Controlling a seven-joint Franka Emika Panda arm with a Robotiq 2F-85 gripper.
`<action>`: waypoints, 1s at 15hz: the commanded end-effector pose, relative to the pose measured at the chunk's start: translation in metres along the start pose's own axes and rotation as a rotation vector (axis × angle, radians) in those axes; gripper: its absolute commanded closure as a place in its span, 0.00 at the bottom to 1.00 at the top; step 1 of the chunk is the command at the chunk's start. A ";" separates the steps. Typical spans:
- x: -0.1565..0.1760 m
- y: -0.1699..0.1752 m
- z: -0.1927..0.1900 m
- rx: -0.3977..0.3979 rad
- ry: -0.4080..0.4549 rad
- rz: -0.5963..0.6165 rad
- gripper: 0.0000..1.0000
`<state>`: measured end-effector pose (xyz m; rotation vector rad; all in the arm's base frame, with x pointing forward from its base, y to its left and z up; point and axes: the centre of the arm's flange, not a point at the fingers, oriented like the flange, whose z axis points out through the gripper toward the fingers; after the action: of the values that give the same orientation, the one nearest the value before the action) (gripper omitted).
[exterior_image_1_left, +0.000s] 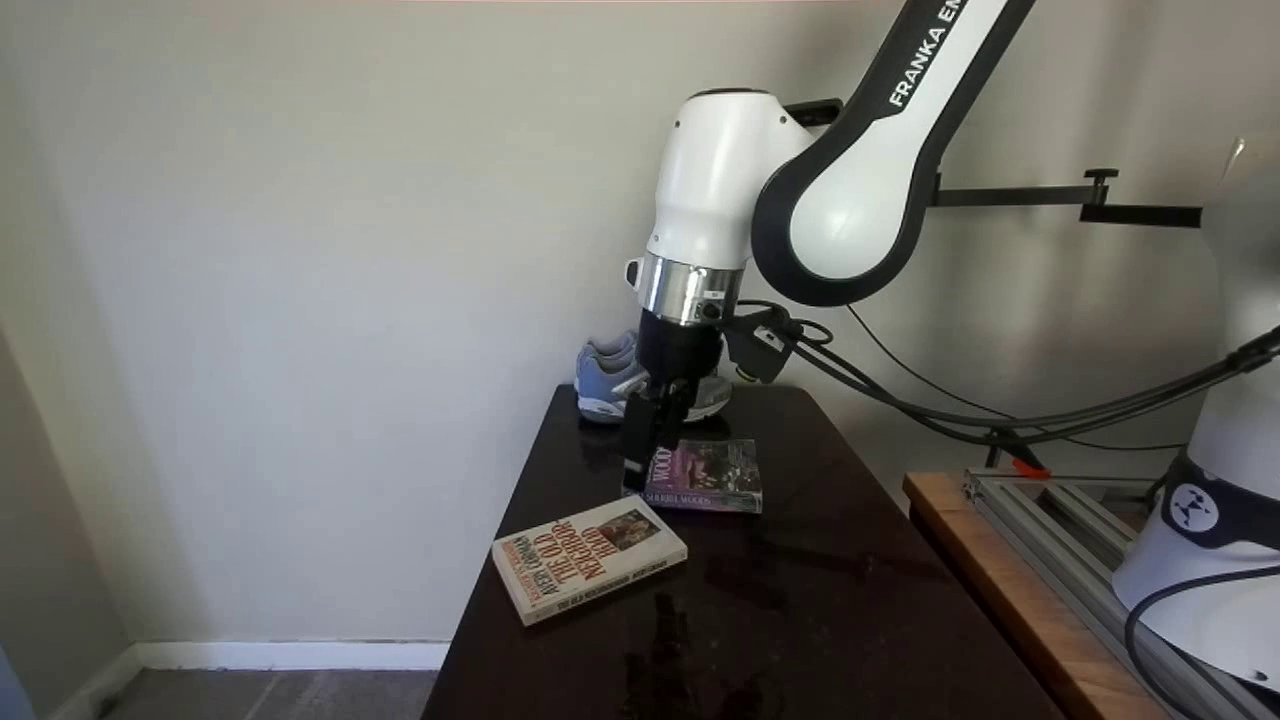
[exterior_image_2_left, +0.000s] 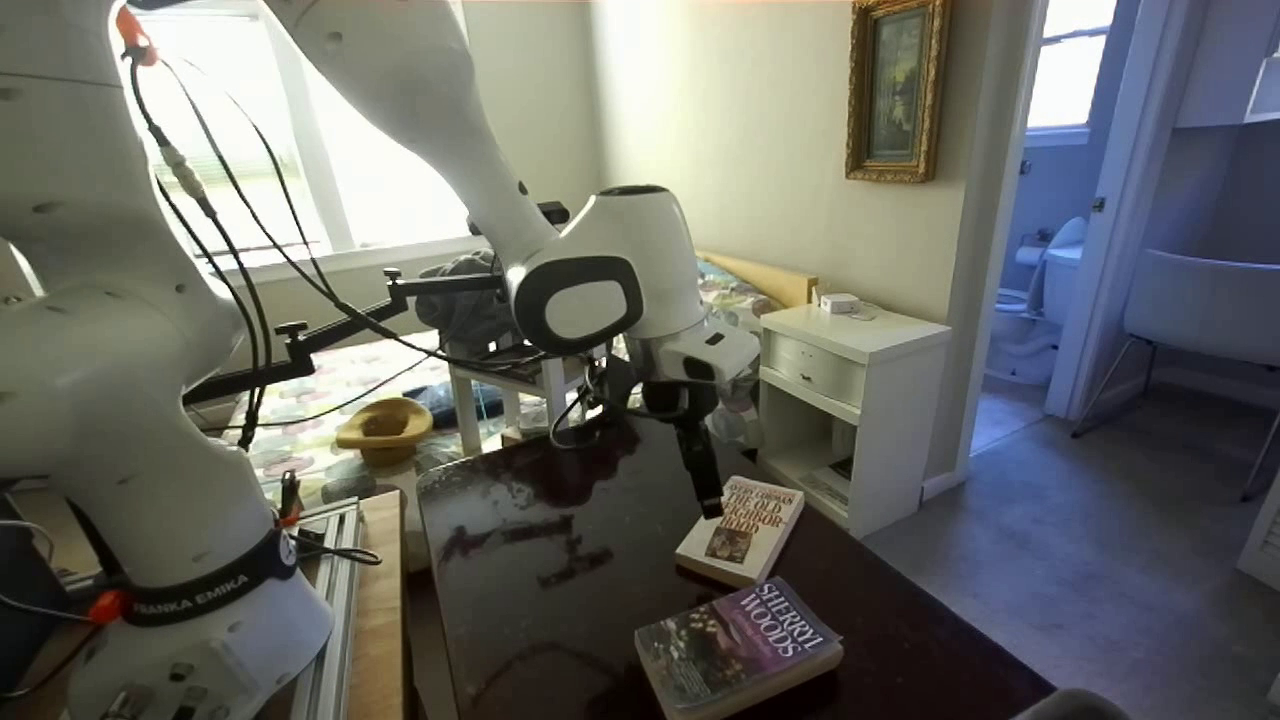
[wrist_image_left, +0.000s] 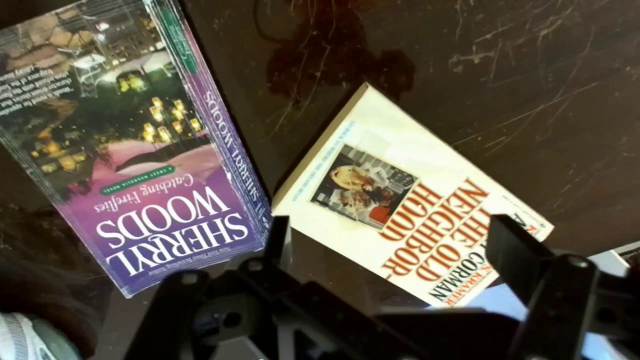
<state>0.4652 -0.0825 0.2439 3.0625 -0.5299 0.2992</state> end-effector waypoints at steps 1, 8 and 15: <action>0.016 -0.022 0.011 -0.015 -0.039 -0.063 0.00; 0.037 -0.058 0.042 -0.148 -0.063 -0.236 0.00; 0.052 -0.091 0.070 -0.186 -0.013 -0.349 0.00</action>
<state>0.5338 -0.0274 0.1972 2.9371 -0.0315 0.1629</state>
